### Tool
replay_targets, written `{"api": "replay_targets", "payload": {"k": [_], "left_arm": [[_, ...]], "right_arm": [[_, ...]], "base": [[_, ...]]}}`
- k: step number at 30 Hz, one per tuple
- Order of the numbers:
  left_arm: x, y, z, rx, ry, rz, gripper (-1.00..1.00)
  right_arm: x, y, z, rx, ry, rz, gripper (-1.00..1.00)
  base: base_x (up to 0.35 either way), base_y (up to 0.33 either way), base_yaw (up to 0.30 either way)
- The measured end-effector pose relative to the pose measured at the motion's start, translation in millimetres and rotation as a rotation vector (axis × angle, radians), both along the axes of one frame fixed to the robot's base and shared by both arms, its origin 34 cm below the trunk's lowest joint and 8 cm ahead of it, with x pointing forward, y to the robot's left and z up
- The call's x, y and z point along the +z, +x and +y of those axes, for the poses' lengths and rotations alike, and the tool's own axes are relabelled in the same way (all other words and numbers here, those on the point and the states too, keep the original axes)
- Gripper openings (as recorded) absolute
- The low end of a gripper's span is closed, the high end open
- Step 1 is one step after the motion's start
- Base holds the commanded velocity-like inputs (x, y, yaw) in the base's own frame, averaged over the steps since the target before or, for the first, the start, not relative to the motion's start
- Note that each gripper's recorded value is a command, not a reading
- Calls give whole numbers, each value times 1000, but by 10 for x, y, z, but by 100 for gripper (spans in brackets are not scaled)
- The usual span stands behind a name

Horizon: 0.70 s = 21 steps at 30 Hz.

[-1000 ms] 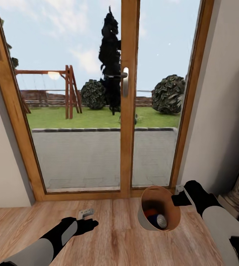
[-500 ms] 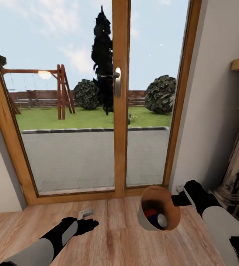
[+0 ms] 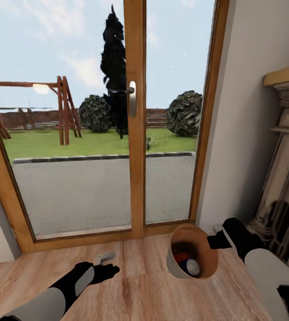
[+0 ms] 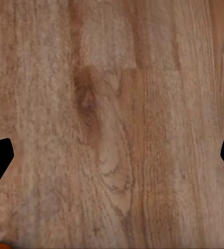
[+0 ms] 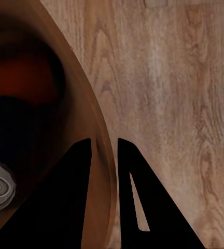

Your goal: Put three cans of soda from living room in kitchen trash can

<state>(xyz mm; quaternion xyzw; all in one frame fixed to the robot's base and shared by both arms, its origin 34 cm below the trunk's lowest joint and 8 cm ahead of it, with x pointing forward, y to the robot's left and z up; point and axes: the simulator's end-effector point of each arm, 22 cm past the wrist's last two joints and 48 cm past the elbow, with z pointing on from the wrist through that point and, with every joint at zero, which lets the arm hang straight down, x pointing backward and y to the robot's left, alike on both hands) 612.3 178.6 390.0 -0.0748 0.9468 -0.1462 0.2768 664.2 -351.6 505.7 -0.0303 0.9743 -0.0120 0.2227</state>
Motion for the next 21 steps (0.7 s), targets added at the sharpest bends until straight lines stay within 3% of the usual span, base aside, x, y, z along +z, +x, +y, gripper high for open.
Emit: {"api": "replay_targets", "payload": {"k": [21], "left_arm": [[-24,-8,0,0,1,5,100]], "right_arm": [[-25,-2,-10,2,-6,5,-100]], "base": [[-13,15,-73]]}}
